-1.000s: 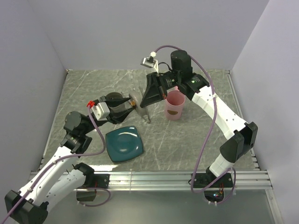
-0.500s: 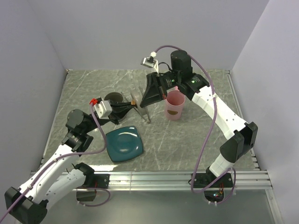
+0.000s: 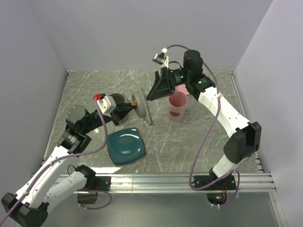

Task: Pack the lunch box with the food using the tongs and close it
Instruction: Close the box lid on the packing box.

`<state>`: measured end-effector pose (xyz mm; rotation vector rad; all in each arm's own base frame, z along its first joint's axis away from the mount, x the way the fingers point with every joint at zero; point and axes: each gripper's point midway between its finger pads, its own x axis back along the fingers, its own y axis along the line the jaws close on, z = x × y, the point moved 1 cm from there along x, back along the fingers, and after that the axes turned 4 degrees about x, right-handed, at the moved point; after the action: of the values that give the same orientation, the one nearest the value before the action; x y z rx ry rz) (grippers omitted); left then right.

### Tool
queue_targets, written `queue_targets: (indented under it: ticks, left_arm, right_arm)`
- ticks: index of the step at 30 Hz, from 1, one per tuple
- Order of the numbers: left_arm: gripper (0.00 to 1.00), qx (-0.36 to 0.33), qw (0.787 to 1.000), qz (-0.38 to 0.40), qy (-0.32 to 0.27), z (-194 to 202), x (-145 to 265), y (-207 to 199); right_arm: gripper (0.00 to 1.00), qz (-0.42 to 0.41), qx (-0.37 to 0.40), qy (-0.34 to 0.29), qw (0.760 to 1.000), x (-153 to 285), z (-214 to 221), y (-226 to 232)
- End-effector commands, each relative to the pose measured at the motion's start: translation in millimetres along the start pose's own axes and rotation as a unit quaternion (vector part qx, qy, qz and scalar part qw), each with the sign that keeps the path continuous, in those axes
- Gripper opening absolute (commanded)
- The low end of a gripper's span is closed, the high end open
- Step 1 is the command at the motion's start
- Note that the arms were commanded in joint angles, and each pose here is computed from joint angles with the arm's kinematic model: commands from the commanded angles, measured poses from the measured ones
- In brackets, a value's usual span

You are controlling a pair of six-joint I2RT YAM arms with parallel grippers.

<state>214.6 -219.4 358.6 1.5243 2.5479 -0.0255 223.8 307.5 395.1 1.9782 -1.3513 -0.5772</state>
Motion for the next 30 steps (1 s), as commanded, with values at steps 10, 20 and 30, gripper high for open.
queue_targets:
  ticks: [10, 20, 30]
  left_arm:
    - [0.0, 0.004, 0.964, -0.16, 0.212, 6, 23, 74]
    - [0.0, 0.012, 0.896, -0.22, 0.386, 40, 31, 132]
    - [0.01, 0.046, 0.843, -0.163, 0.51, 84, 24, 158]
  right_arm:
    - [1.0, 0.061, 0.053, -0.065, 0.995, 83, -21, 2]
    - [1.0, 0.224, 0.045, -0.126, 0.965, 124, -18, -44]
    - [1.0, 0.344, 0.046, -0.094, 0.933, 144, 4, -70]
